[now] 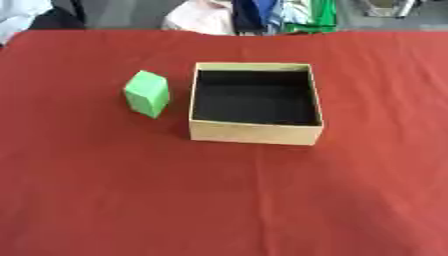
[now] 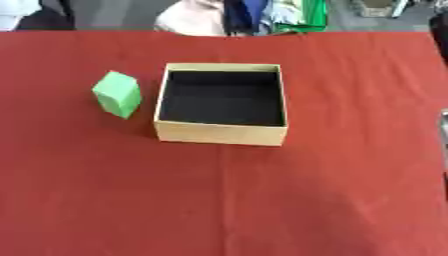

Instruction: Pick up objects on the table and place them in the box.

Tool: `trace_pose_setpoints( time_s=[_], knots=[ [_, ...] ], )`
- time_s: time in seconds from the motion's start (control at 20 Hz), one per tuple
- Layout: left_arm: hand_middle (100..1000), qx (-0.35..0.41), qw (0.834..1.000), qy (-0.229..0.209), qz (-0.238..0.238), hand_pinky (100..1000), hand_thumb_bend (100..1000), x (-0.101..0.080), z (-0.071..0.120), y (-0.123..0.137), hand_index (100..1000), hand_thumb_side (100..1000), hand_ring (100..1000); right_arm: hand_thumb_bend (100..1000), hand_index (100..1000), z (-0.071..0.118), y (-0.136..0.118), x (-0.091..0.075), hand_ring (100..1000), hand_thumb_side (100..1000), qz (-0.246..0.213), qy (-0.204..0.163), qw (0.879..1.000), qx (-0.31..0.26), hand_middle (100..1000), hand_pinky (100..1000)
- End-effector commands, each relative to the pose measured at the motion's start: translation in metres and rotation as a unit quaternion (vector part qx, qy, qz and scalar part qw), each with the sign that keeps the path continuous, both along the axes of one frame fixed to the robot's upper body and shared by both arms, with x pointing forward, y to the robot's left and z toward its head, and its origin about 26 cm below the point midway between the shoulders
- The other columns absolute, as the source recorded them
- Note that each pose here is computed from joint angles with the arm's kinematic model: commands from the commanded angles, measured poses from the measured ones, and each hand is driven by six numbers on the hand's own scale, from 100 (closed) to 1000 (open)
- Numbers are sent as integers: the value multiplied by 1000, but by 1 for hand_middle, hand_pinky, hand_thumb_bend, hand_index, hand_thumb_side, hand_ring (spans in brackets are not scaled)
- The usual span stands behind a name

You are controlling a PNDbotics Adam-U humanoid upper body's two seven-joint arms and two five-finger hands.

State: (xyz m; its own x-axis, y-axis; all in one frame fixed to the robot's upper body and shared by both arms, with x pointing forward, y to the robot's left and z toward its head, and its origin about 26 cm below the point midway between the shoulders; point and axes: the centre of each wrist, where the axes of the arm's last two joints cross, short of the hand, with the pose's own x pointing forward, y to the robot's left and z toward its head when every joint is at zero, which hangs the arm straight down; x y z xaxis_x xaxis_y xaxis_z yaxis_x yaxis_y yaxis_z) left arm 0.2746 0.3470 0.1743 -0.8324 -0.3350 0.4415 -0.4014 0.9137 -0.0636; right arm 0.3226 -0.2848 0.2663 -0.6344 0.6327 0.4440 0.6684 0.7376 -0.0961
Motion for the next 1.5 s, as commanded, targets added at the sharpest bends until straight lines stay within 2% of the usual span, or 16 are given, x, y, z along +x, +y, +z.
trace_pose_setpoints(
  time_s=[0.05, 0.5, 0.65, 0.8, 1.1, 1.3, 1.5],
  knots=[
    [761, 13, 1000, -12, 2, 795, 100, -3, 9, 3, 934, 463, 705, 100, 806, 10, 1, -5, 660, 393, 0, -19, 1000, -8, 669, 648],
    [762, 21, 1000, -11, 0, 795, 100, -3, 12, 4, 934, 450, 705, 100, 806, 9, 2, -5, 661, 396, 1, -20, 1000, -7, 669, 649],
    [763, 39, 999, -14, 0, 794, 100, -3, 18, 7, 933, 422, 706, 100, 806, 9, 2, -5, 661, 396, 1, -19, 1000, -8, 668, 649],
    [765, 72, 997, -14, 8, 791, 100, -2, 31, 13, 932, 373, 707, 100, 806, 8, 2, -5, 661, 396, 2, -18, 1000, -10, 668, 649],
    [770, 157, 987, -11, 44, 786, 100, -3, 71, 25, 930, 283, 710, 100, 806, 9, 2, -5, 661, 394, 2, -15, 1000, -15, 667, 648],
    [768, 224, 971, 14, 82, 781, 100, -1, 94, 37, 926, 169, 710, 100, 806, 10, 2, -4, 661, 392, 4, -15, 1000, -18, 667, 647],
    [770, 284, 950, 56, 119, 781, 100, 12, 105, 69, 923, 100, 716, 100, 805, 11, 3, -4, 661, 392, 5, -17, 1000, -20, 666, 648]
  ],
)
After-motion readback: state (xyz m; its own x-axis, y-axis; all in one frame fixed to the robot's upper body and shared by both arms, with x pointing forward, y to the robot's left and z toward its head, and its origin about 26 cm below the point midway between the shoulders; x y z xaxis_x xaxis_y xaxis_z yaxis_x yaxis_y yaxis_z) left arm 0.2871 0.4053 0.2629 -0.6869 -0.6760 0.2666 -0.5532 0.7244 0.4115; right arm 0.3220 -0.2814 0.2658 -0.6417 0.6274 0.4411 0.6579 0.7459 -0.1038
